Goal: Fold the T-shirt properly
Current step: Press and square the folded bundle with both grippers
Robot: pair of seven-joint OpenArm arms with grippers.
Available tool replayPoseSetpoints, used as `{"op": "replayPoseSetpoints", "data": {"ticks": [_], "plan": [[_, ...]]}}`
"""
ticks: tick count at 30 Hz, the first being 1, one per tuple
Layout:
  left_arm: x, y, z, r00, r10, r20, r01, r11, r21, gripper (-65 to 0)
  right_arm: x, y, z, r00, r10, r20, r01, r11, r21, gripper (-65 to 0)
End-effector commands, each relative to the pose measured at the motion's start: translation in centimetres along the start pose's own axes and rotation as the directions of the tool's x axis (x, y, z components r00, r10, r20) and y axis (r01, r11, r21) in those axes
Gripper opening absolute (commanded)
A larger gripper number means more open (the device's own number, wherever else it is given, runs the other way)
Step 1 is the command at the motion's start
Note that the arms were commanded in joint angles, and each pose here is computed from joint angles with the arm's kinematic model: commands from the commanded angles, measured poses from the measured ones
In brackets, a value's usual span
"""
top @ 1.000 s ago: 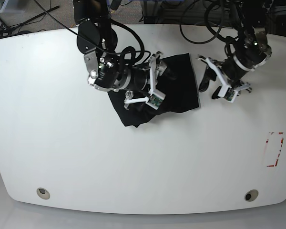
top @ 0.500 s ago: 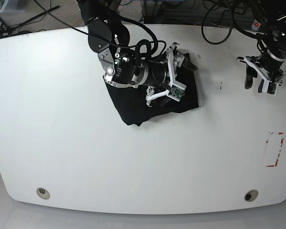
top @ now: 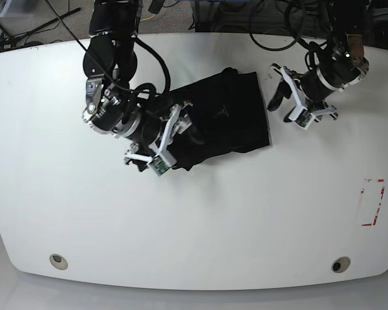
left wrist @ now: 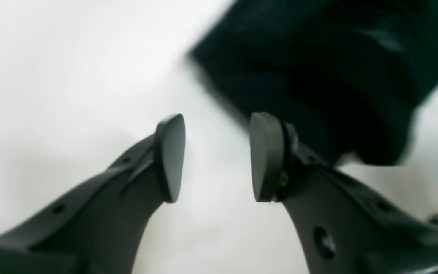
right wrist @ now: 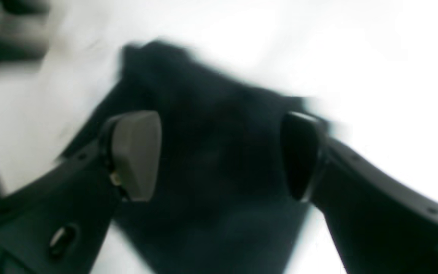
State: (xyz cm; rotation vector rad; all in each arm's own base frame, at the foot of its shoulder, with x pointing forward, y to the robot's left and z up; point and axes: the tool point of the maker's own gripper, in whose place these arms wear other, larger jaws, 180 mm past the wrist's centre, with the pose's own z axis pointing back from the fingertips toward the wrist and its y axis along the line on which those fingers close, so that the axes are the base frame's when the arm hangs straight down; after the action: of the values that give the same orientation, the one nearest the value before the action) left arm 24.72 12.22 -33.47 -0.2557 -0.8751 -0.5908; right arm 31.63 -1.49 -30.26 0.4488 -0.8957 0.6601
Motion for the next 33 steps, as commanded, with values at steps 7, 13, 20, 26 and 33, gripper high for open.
{"op": "replayPoseSetpoints", "data": {"ticks": [7, 13, 20, 26, 33], "plan": [[3.8, -7.0, -1.8, 0.993, -0.022, 0.115, 0.043, 0.982, -0.185, -39.9, 0.5, -3.9, -2.5, 0.998, -0.068, -0.018, 0.069, 0.998, 0.005, -39.8], [3.8, -9.2, -2.5, 0.993, -0.038, 0.111, 0.064, 0.967, -0.247, -39.9, -0.6, -5.2, -4.7, 0.989, -0.147, -0.001, 0.147, 0.988, 0.036, -51.5], [0.9, -6.7, -4.3, 1.0, -0.021, 0.015, 0.024, 0.971, -0.237, -39.9, -3.6, -7.2, -6.1, 0.969, -0.247, -0.003, 0.247, 0.968, 0.039, -51.2], [-1.6, -3.0, -5.8, 0.997, -0.013, -0.074, -0.002, 0.979, -0.202, -39.9, -4.9, -8.6, -5.9, 0.961, -0.276, 0.001, 0.276, 0.961, 0.019, -51.2], [-0.9, 0.9, -5.8, 0.994, -0.066, -0.088, 0.052, 0.987, -0.15, -39.7, -3.8, -10.6, -4.0, 0.977, -0.214, 0.002, 0.214, 0.976, -0.028, -51.2]]}}
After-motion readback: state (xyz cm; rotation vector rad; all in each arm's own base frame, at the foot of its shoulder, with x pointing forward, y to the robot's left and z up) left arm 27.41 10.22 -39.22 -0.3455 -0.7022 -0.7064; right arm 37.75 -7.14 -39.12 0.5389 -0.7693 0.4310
